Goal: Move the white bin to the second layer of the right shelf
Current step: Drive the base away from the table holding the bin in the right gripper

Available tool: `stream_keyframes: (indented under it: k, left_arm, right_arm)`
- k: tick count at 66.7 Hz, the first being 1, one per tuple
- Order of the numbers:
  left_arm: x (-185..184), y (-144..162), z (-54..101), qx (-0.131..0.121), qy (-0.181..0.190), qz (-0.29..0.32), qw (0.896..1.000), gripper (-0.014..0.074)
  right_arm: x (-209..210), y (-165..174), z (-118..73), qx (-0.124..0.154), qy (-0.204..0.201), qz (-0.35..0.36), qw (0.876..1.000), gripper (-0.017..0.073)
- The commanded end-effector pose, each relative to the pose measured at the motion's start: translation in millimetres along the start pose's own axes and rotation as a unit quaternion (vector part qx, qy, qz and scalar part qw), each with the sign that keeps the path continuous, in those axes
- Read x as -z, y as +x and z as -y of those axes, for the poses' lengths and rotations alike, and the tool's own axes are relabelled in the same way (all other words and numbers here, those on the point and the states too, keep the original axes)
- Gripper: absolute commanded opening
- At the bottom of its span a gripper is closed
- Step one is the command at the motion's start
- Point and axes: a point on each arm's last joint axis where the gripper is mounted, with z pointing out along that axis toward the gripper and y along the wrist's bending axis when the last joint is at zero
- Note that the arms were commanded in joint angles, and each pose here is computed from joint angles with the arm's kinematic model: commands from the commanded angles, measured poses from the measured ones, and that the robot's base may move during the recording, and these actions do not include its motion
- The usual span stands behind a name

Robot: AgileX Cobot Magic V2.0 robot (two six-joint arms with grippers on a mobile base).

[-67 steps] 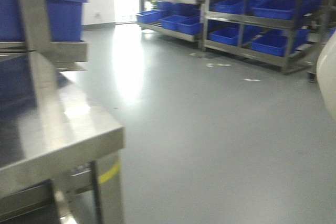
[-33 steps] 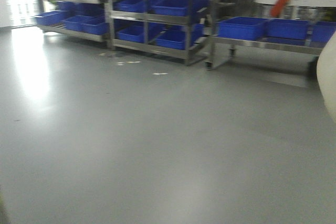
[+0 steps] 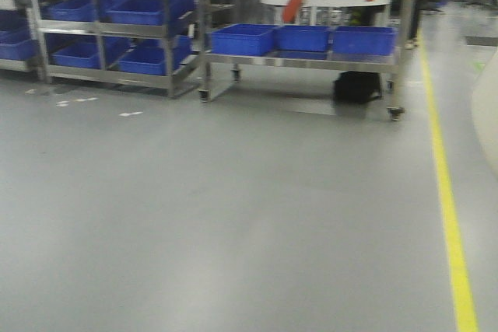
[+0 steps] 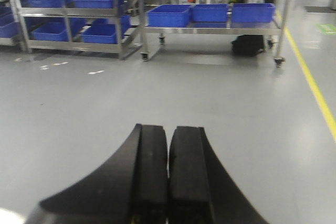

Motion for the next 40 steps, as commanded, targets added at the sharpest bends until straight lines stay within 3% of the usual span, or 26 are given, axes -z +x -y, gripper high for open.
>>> stream_keyframes:
  k: [1, 40]
  left_arm:
    - [-0.6, 3.7, 0.1, 0.002, 0.0, 0.033, 0.999, 0.0085]
    - [-0.6, 3.7, 0.1, 0.002, 0.0, 0.033, 0.999, 0.0085]
  right_arm:
    - [5.7, -17.0, 0.2, 0.0, 0.003, 0.062, 0.998, 0.0094]
    - [5.7, -17.0, 0.2, 0.0, 0.003, 0.062, 0.998, 0.0094]
